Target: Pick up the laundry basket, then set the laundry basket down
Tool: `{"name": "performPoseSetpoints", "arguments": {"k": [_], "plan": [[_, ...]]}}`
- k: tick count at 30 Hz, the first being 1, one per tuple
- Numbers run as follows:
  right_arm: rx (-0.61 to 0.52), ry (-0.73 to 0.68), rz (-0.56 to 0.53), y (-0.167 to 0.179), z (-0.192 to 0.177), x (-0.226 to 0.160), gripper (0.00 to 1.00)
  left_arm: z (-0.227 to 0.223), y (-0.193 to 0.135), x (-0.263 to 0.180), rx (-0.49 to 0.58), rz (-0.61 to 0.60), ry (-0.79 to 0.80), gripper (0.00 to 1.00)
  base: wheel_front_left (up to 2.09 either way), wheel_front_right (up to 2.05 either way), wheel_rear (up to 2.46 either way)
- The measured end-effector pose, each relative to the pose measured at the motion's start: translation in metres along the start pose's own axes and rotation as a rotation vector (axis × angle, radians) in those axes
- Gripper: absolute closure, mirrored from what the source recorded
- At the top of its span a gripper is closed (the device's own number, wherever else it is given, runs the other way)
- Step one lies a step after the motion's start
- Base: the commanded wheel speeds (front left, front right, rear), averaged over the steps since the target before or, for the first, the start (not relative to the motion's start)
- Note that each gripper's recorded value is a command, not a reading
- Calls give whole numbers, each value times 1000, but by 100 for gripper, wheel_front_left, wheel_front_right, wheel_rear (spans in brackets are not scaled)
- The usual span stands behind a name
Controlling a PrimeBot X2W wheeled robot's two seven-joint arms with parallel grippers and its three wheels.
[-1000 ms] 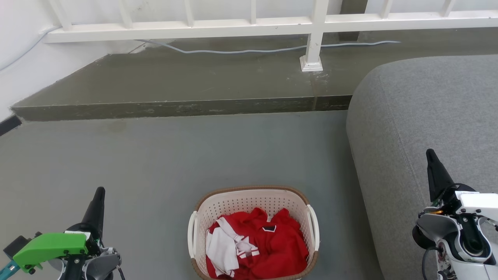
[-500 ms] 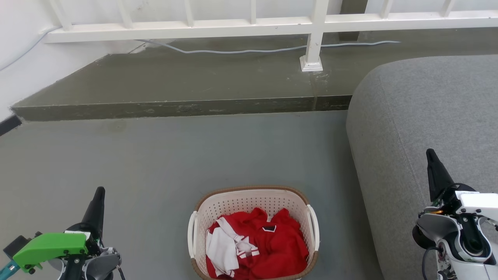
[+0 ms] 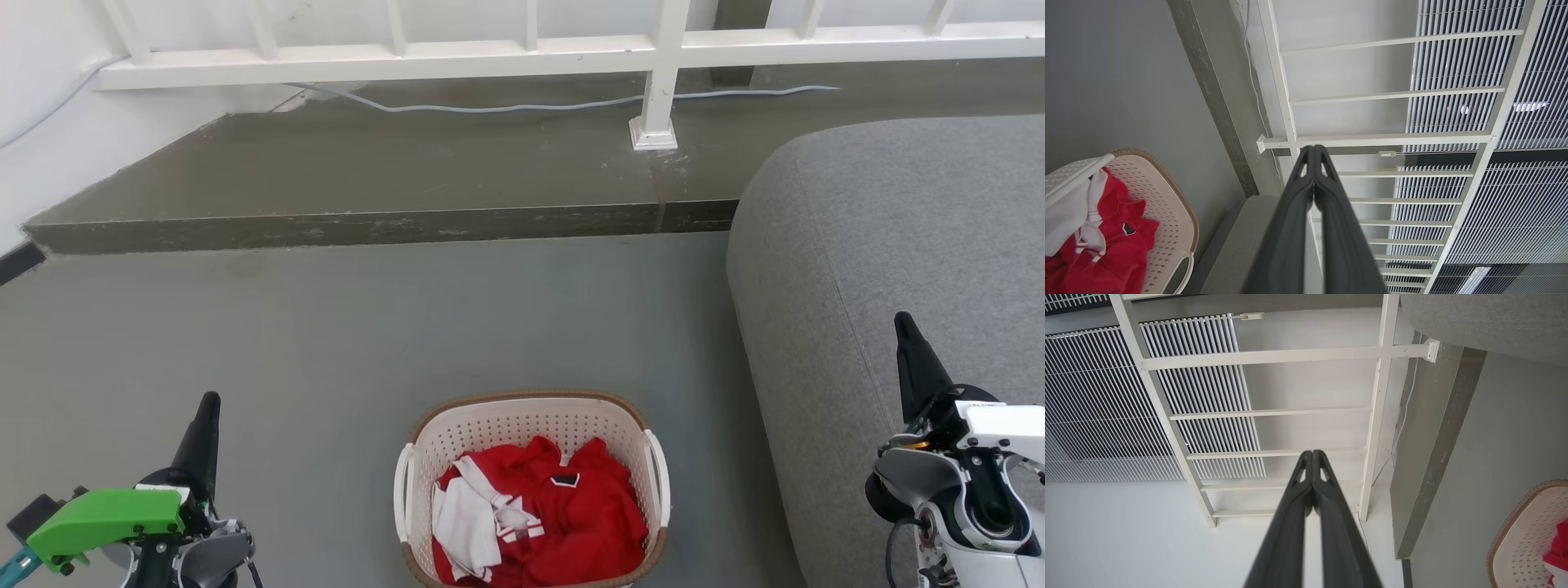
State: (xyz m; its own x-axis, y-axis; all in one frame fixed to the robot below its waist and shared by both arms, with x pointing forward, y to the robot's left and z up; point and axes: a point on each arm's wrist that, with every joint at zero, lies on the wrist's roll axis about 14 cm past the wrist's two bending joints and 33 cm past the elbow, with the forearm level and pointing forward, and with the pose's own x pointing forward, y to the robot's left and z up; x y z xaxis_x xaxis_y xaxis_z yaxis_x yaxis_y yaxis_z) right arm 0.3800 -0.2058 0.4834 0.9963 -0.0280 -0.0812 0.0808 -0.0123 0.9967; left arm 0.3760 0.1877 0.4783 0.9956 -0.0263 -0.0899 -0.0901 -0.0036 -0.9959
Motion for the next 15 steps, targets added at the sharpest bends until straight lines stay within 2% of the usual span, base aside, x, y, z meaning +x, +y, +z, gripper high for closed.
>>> {"name": "performPoseSetpoints", "arguments": {"k": [15], "plan": [[0, 0, 0, 0, 0, 0, 100, 0, 0, 0, 0, 0, 0, 100, 0, 0, 0]]}}
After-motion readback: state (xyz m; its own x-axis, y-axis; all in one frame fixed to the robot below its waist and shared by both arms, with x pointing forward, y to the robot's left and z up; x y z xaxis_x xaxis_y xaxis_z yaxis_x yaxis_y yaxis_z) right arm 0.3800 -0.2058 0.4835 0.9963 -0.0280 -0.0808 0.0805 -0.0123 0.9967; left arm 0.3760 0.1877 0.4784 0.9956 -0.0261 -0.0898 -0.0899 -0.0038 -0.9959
